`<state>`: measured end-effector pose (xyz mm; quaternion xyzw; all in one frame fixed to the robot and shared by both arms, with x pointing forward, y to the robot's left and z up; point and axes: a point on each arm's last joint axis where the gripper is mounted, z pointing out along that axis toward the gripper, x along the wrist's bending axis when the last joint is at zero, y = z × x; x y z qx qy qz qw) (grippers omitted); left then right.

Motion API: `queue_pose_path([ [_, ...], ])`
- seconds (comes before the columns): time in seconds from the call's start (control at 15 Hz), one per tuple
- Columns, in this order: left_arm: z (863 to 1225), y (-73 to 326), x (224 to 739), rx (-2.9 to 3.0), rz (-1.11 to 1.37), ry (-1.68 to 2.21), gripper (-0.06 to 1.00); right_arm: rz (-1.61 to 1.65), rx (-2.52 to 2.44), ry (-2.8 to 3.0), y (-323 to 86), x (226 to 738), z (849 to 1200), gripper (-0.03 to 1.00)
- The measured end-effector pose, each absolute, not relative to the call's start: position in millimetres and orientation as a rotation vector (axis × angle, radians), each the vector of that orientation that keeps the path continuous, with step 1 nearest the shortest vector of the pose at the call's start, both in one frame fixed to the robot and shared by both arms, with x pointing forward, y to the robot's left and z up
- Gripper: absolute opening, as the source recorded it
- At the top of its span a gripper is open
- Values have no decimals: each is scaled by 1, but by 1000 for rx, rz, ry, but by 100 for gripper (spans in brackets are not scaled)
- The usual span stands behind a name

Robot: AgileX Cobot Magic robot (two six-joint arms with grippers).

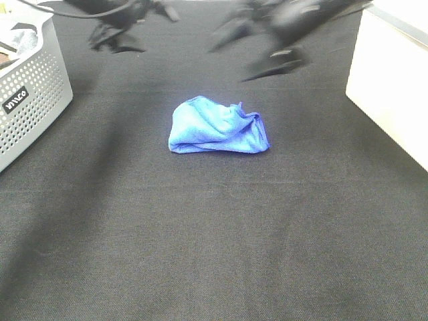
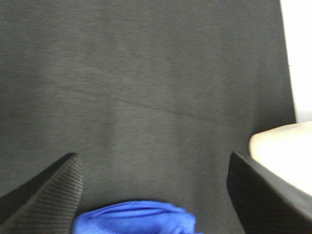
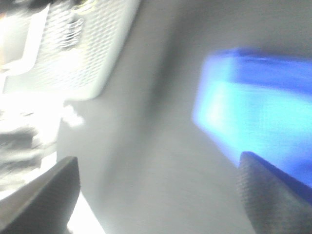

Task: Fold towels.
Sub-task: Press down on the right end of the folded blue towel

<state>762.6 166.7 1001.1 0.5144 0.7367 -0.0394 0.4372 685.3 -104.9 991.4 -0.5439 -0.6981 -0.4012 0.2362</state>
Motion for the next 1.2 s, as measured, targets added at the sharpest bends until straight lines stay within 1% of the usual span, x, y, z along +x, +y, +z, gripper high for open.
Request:
queue_pose_path([
  [0.2,999,174,763,1297,-98,1849,77,-1055,-1419,-1892,-67,679,949,82],
  [0.33,999,174,762,1302,-102,1851,77,-1033,-1447,-1861,-65,683,925,82],
  [0.47,999,174,761,1313,-109,1853,77,-1038,-1522,-1836,-88,696,913,82],
  [0.67,998,174,761,1318,-104,1853,77,-1035,-1614,-1817,-134,711,911,82],
  [0.93,998,174,761,1320,-102,1853,77,-874,-1679,-1957,-150,709,899,82],
  [1.2,998,174,760,1329,-110,1856,77,-795,-1786,-1992,-168,713,895,82],
])
